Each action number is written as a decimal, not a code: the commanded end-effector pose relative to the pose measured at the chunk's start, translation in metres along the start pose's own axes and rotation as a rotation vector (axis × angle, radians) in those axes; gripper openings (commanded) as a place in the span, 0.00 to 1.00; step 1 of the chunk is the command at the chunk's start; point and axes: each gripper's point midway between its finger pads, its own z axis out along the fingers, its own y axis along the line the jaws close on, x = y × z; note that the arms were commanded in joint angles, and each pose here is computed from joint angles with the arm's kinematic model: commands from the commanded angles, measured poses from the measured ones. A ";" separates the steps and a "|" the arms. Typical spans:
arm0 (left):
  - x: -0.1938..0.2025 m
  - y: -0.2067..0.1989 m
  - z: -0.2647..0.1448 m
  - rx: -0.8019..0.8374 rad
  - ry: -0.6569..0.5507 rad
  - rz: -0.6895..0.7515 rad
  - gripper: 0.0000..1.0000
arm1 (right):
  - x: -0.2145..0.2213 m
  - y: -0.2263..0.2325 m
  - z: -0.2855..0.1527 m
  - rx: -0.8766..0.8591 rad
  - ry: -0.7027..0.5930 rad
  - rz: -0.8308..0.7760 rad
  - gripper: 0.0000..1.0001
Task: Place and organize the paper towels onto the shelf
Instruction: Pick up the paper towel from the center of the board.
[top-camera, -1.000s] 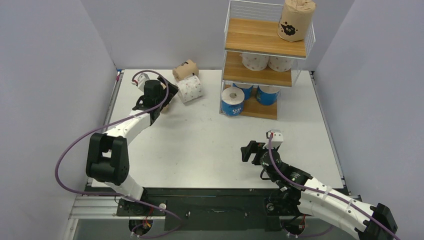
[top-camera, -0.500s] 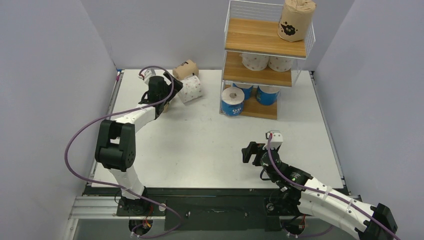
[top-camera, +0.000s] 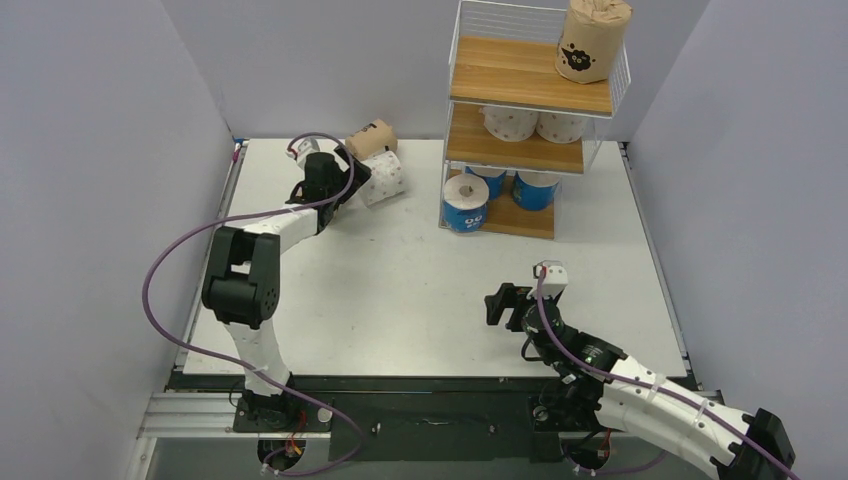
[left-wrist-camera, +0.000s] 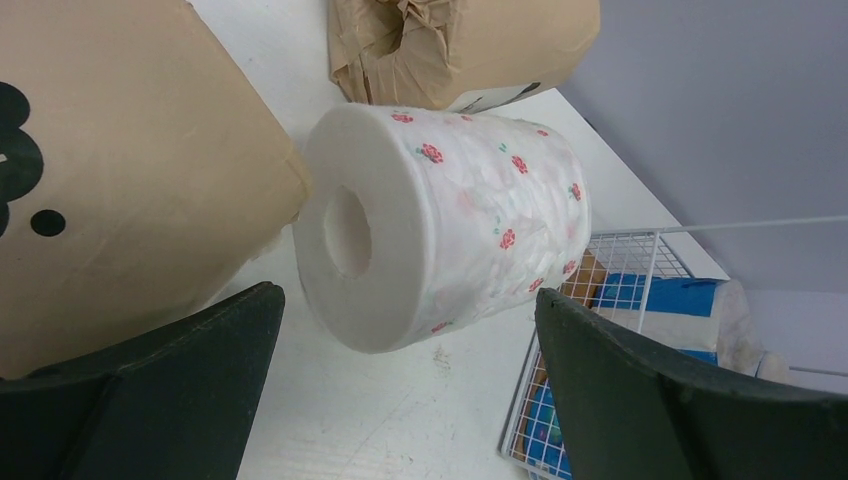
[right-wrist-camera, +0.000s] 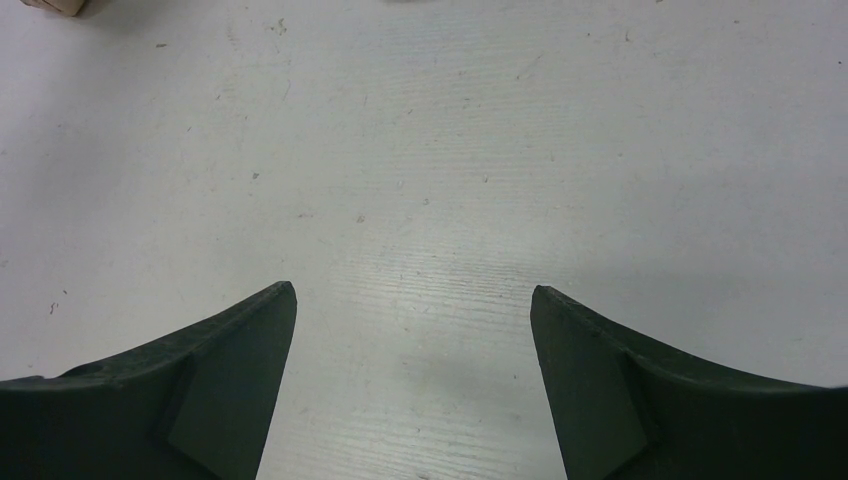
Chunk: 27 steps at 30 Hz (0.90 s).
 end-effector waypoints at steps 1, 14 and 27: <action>-0.017 -0.033 0.005 0.083 -0.054 0.018 0.97 | -0.017 0.003 -0.003 0.001 -0.053 0.020 0.82; -0.005 -0.040 0.020 0.168 -0.043 -0.032 0.96 | -0.017 -0.002 -0.005 0.014 -0.061 0.033 0.82; 0.006 -0.050 0.026 0.262 -0.018 -0.061 0.96 | -0.016 -0.006 -0.006 0.025 -0.072 0.038 0.82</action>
